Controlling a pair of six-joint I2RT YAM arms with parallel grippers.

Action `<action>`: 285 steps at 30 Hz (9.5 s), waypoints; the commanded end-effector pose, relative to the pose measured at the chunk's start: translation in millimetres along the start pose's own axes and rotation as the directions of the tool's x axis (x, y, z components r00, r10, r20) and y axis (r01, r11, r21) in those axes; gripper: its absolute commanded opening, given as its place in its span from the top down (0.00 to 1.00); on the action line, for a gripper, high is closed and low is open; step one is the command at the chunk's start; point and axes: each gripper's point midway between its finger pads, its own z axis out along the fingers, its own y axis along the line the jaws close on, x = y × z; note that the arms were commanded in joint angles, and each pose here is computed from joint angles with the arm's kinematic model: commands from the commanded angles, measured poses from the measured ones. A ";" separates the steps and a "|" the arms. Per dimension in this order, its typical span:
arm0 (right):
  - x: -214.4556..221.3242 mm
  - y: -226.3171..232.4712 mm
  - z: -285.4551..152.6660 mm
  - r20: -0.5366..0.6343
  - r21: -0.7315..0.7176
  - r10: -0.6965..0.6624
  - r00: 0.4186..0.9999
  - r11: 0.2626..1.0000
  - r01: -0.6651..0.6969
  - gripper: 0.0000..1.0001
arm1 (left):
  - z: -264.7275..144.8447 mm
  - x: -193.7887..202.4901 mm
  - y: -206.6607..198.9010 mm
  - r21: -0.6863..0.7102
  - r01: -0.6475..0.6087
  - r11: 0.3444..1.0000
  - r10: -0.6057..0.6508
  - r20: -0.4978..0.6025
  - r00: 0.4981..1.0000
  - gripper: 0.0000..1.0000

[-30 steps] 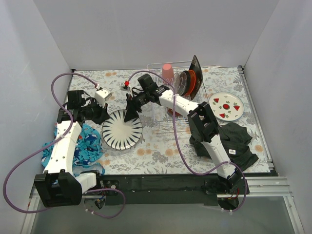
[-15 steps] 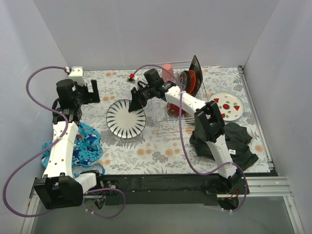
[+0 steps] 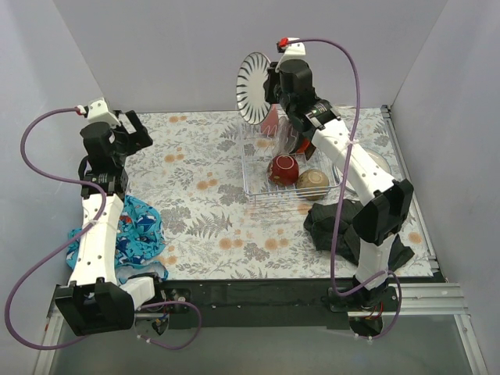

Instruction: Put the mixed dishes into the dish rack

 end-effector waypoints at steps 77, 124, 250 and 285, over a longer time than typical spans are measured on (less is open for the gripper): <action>99.1 -255.2 -98.3 -0.439 0.427 -0.076 0.895 0.859 0.282 0.45 | 3.8 71.4 -40.0 0.234 0.177 0.956 -0.126 -0.217 0.968 0.02; 253.7 -482.2 -76.4 -0.773 0.165 0.024 0.633 0.973 0.164 0.34 | 34.1 195.4 -45.7 0.392 0.097 0.915 0.115 -0.483 0.868 0.02; -51.6 -54.4 22.2 0.073 0.500 -0.436 0.897 0.794 0.346 0.99 | -23.1 182.9 -85.0 0.499 0.204 0.842 0.048 -0.446 0.894 0.02; 15.2 -46.3 49.9 -0.066 0.588 -0.602 0.795 0.621 0.519 0.99 | -30.7 194.3 -84.6 0.496 0.241 0.834 0.014 -0.457 0.889 0.02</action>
